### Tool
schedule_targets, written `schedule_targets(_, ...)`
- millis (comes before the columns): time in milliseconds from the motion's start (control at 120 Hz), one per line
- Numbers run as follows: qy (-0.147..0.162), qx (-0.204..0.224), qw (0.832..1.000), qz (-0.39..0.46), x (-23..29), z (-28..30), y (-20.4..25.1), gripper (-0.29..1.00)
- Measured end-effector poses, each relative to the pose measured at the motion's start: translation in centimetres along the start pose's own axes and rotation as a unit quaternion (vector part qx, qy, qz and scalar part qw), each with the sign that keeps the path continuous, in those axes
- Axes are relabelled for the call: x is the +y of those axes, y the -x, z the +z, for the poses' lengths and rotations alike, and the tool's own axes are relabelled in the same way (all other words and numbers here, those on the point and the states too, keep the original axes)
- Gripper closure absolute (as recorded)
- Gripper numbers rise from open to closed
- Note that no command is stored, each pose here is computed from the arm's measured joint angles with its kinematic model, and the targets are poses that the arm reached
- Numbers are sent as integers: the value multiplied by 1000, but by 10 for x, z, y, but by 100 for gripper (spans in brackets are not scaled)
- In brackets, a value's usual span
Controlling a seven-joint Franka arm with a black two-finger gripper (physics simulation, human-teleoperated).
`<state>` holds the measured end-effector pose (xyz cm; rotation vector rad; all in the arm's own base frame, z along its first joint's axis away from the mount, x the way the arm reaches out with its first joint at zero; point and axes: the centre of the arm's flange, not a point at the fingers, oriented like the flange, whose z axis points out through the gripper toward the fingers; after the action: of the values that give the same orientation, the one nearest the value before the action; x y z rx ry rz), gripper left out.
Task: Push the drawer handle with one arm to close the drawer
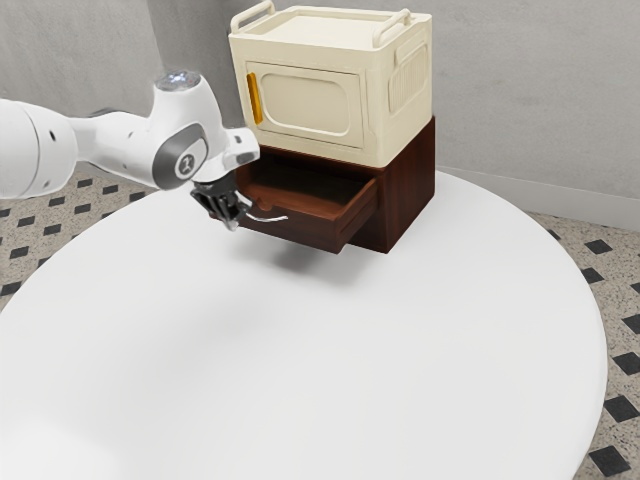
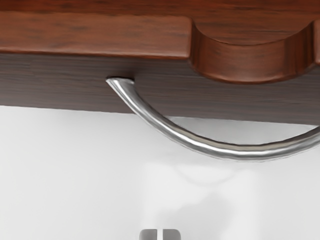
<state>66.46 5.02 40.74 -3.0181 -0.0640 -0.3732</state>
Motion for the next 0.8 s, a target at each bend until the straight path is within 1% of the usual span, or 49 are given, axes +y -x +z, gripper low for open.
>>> schedule_targets(133, 1, -5, 1000, 1, 3, 14, -9, 78)
schedule_targets(400, 4, -7, 1000, 6, 12, 25, -25, 79)
schedule_targets(800, 5, 14, 1000, 14, 23, 21, -50, 79)
